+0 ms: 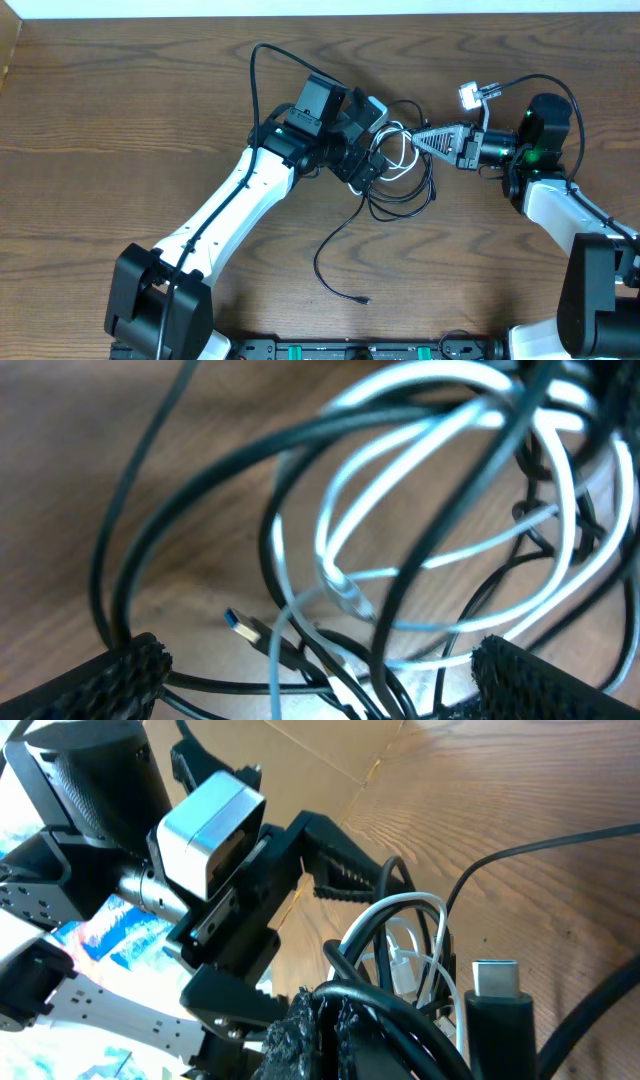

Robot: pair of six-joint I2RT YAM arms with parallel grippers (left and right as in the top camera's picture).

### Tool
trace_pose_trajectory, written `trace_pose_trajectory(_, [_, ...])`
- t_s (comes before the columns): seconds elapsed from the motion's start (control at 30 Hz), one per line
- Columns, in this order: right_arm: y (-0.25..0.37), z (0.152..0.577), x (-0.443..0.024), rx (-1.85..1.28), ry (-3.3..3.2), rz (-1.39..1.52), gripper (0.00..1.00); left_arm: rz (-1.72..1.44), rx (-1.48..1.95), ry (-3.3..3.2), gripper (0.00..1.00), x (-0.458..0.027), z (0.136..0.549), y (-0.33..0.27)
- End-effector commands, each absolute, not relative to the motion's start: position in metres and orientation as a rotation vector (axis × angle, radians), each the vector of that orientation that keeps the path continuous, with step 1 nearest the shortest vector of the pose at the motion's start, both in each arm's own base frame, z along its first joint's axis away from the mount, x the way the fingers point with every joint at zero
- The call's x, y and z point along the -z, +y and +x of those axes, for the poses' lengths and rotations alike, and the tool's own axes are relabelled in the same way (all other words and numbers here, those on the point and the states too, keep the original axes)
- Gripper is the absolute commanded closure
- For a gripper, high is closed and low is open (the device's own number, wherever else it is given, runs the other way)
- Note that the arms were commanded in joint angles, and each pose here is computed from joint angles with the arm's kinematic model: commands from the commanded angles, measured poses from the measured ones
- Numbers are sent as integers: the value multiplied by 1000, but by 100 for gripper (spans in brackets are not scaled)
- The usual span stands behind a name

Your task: Untangle cables

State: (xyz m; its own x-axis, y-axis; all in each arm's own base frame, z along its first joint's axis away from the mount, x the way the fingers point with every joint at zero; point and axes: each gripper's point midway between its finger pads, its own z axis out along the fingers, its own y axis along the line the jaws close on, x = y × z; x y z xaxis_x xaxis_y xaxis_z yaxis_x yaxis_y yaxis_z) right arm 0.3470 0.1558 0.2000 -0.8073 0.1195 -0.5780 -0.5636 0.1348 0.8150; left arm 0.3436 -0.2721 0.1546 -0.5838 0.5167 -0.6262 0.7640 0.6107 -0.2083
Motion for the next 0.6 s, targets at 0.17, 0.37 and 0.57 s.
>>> trace_pose_trajectory(0.17, [154, 347, -192, -1662, 1914, -419, 99, 916, 537, 2318, 44, -157, 364, -264])
trace_pose_trajectory(0.37, [158, 343, -181, -1681, 1964, -385, 99, 900, 554, 2326, 74, -158, 363, -265])
trace_pose_trajectory(0.57, [162, 341, -181, -1682, 1965, -398, 99, 917, 607, 2318, 73, -160, 358, -271])
